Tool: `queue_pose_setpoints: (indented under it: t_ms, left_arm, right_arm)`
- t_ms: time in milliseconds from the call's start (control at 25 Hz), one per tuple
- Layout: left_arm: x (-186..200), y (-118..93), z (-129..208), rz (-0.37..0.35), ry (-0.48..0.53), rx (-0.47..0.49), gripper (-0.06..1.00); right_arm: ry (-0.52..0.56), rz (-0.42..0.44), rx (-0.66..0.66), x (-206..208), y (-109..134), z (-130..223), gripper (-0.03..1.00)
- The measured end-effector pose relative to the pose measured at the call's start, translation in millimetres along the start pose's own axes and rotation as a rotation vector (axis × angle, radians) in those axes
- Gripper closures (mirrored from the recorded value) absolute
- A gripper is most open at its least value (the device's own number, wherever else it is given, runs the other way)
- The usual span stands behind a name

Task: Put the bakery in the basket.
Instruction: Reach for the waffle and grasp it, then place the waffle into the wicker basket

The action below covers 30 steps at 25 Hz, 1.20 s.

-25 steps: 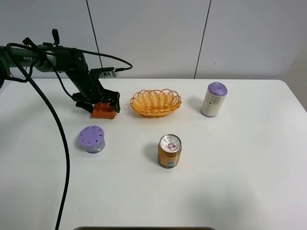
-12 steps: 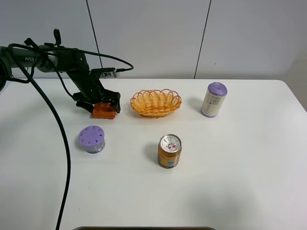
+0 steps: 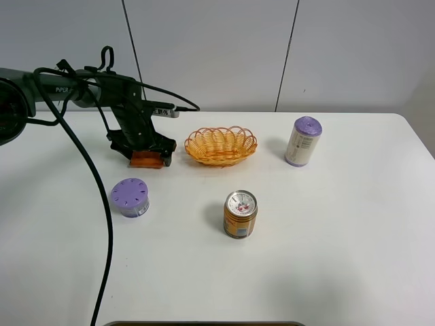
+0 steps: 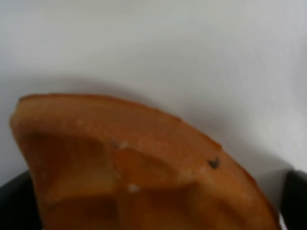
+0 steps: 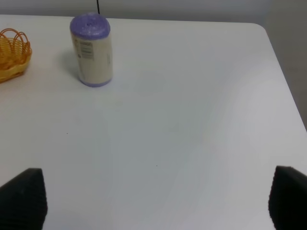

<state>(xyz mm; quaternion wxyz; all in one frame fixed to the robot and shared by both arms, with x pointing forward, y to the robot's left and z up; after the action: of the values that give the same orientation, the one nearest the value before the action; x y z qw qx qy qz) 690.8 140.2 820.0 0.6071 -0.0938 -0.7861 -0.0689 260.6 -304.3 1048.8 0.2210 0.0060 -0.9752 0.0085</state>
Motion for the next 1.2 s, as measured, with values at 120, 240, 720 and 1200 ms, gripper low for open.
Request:
queue_pose_setpoints:
  t_ms: [120, 240, 720, 1200]
  left_arm:
    - [-0.1, 0.3, 0.2, -0.002, 0.004, 0.005, -0.03]
    - [-0.3, 0.4, 0.0, -0.004, 0.003, 0.005, 0.08]
    - [-0.1, 0.6, 1.2, -0.005, 0.013, 0.011, 0.21]
    - [6.6, 2.2, 5.2, -0.017, 0.048, 0.037, 0.21]
  right_arm:
    - [0.000, 0.000, 0.000, 0.0, 0.0, 0.0, 0.05]
    - [0.000, 0.000, 0.000, 0.0, 0.0, 0.0, 0.05]
    - [0.000, 0.000, 0.000, 0.0, 0.0, 0.0, 0.05]
    - [0.000, 0.000, 0.000, 0.0, 0.0, 0.0, 0.05]
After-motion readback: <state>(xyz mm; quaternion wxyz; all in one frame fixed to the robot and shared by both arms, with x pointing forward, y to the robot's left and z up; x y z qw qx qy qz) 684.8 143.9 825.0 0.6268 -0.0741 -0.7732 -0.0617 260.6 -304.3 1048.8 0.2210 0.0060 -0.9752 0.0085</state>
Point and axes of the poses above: a point on each arm's last joint axis where the gripper is mounted, x pointing back along that axis away from the gripper, y along the wrist's bending axis when the last joint is at zero, z = x × y, the point moved 4 cm from there along -x, pointing out along that axis toward the gripper, and after that the axes turned 1 degree about x, right-handed, at the moved point
